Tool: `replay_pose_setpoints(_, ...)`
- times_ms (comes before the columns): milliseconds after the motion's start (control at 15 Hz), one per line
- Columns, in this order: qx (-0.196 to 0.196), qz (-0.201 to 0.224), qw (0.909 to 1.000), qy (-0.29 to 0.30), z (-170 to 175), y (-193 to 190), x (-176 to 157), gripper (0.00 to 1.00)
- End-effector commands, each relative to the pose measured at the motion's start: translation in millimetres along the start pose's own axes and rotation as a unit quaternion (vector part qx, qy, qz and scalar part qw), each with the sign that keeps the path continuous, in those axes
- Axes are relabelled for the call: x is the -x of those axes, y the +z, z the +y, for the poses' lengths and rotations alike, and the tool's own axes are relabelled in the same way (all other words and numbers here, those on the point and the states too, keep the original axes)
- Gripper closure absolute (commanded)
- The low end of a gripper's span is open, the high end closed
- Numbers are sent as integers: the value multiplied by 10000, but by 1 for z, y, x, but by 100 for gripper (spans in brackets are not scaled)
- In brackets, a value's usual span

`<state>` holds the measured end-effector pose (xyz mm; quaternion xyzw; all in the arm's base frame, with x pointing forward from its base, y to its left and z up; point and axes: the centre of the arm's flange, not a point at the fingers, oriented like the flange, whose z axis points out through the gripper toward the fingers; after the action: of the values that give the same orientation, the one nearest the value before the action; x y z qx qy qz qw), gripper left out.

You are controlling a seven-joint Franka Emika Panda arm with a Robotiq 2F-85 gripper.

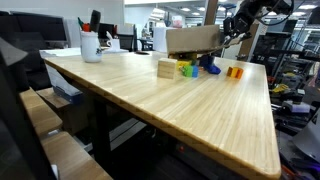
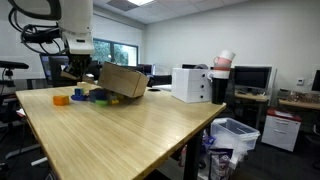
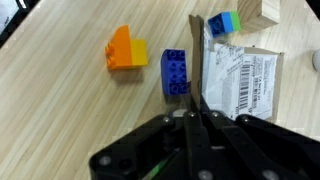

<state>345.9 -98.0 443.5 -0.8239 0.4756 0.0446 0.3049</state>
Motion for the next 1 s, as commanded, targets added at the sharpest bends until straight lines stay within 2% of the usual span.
replay_pose_setpoints(0,60,-246,9997,-43,-9,-19,6,98)
replay_pose_setpoints(400,-12,-249,9994,-220,-26,-45,16,98)
replay_pose_setpoints(933,-233,28,9986,-479,-44,-80,28,98)
